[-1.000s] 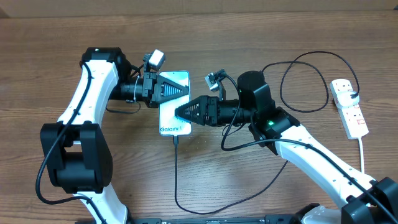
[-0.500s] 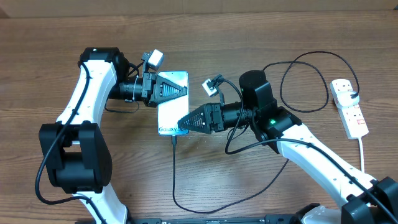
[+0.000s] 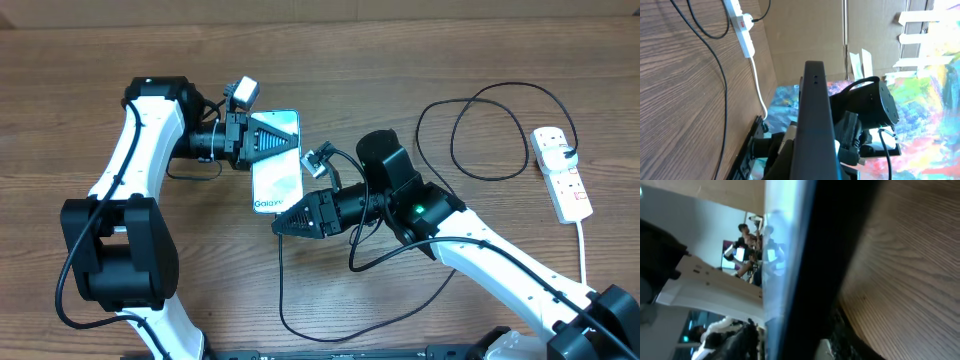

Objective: Plug charger to phone and switch on socket

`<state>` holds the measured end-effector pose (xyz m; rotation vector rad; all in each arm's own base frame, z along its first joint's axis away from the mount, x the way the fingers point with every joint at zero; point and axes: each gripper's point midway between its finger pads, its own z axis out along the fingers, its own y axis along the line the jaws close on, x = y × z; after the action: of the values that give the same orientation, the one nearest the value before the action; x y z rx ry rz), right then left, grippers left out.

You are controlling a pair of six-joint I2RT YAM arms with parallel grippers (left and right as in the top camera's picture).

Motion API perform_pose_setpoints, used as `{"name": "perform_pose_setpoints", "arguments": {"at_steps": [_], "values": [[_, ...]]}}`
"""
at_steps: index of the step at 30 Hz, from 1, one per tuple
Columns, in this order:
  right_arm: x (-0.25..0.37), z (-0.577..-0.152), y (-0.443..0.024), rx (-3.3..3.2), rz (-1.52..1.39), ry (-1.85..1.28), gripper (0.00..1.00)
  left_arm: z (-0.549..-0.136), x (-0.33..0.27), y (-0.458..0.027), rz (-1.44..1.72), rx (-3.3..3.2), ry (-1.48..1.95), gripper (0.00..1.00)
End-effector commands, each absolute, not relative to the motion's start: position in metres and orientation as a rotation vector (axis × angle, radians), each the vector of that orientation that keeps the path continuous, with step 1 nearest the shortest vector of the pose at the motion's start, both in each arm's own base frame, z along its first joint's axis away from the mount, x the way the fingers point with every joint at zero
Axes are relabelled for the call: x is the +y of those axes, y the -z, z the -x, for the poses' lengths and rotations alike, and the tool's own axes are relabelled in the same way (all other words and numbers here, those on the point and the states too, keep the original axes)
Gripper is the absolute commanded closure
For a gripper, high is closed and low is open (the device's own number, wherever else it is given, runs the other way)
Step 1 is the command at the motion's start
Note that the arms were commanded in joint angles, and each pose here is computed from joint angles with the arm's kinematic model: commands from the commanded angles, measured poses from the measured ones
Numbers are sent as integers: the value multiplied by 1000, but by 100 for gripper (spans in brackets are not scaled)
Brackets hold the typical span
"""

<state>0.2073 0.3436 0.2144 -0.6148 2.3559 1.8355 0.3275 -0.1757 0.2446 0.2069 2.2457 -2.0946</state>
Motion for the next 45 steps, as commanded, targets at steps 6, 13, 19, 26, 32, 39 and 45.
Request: {"name": "perform_pose_setpoints", "arguments": {"at_steps": [6, 13, 19, 26, 32, 39, 45], "values": [[348, -206, -216, 2343, 631, -1821, 93, -329, -179, -265, -180, 2152, 2156, 96], [349, -210, -219, 2323, 625, -1817, 96, -328, -178, -262, -191, 2173, 2141, 96], [351, -223, -220, 2321, 536, -1775, 96, -321, -182, -255, -215, 2239, 2119, 96], [348, -240, -226, 2280, 474, -1746, 96, -320, -185, -256, -221, 2241, 2125, 96], [333, -256, -219, 2306, 408, -1706, 4, -320, -185, -256, -208, 2244, 2132, 96], [312, -264, -200, 2372, 379, -1631, 0, -320, -185, -256, -207, 2248, 2132, 96], [297, -266, -186, 2432, 357, -1579, 0, -319, -187, -256, -218, 2250, 2132, 96]]}}
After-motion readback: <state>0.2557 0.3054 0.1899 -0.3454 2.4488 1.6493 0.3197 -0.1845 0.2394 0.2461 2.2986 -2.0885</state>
